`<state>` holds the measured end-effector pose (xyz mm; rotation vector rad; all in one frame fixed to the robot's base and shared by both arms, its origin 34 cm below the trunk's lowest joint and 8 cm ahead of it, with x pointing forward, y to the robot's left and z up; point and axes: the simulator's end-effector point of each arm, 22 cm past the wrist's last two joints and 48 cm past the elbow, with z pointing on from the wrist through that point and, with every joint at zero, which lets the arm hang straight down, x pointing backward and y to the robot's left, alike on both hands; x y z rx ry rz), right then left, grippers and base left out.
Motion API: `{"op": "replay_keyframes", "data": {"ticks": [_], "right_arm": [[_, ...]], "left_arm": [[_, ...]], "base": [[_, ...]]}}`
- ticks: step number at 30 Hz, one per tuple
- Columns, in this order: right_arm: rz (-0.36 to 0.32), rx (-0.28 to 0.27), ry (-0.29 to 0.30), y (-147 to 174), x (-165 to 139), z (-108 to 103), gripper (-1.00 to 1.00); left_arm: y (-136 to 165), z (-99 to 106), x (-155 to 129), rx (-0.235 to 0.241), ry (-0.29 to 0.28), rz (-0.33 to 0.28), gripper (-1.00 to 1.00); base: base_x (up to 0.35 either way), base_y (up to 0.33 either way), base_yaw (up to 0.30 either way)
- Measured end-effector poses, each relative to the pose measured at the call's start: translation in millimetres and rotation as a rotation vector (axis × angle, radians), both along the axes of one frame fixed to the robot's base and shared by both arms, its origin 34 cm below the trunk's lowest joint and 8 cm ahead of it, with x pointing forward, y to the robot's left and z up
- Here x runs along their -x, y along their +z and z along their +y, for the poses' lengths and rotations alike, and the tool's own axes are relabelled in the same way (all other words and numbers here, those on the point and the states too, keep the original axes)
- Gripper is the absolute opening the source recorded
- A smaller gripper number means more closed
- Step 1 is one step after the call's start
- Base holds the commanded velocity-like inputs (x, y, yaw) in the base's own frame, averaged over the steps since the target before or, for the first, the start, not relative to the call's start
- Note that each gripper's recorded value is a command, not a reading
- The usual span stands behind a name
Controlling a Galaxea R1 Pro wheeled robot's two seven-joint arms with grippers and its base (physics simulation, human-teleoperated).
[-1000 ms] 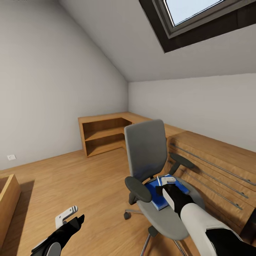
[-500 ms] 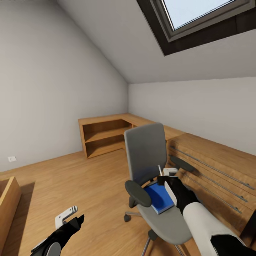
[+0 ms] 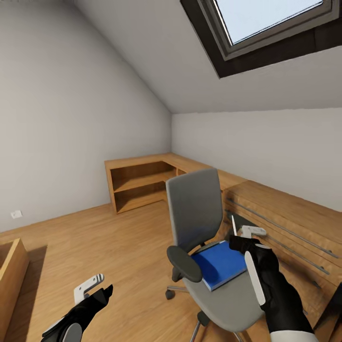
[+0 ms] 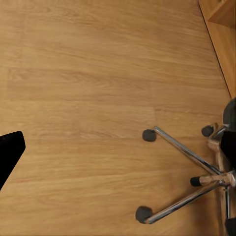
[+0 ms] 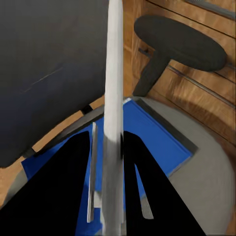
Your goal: In the bedroom, organize the workspace by keeping the computer under the desk, ensuring the monitor is on the desk, placing the keyboard on the desk next to the monitor, placing the mouse on the desk next to the keyboard, moving the folder from the swivel chair onto the desk next to the mouse, stacking the notebook on top of the folder with the pen on top of the notebook, and positioning the swivel chair next to the desk.
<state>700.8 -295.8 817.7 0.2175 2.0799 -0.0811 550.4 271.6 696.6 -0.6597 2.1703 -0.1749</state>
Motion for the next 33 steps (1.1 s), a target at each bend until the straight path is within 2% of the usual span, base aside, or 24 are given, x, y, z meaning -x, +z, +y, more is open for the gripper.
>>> {"op": "replay_keyframes", "data": {"ticks": [4,5,6,11,13,14,26,33], "right_arm": [[0.001,-0.047,0.005,14,3,3,-1.0],[0.003,-0.074,0.009,19,5,4,-1.0],[0.009,-0.142,0.026,27,9,11,-1.0],[0.009,-0.193,0.043,42,10,17,-1.0],[0.008,-0.195,0.041,46,10,16,-1.0],[0.006,-0.201,0.021,48,11,7,-1.0],[0.005,-0.208,0.015,70,9,5,-1.0],[0.005,-0.208,0.015,83,8,5,-1.0]], "left_arm": [[9,-2,-2,-0.002,-0.003,-0.006,1.0],[11,-2,-3,-0.002,-0.004,-0.007,1.0],[13,-3,-3,-0.002,-0.005,-0.008,1.0],[23,-3,-4,-0.002,-0.007,-0.008,1.0],[26,-3,-5,-0.002,-0.007,-0.008,1.0],[28,-4,-5,-0.002,-0.007,-0.008,1.0],[50,-4,-7,-0.002,-0.007,-0.006,1.0],[62,-4,-8,-0.001,-0.008,-0.005,1.0]], "base": [[-0.045,0.0,0.0],[-0.271,0.0,0.0],[-0.284,0.0,0.0],[-0.318,0.0,-0.002],[-0.341,0.0,-0.136],[-0.343,0.0,-0.24],[-0.343,0.0,-0.277],[-0.342,0.0,-0.084]]}}
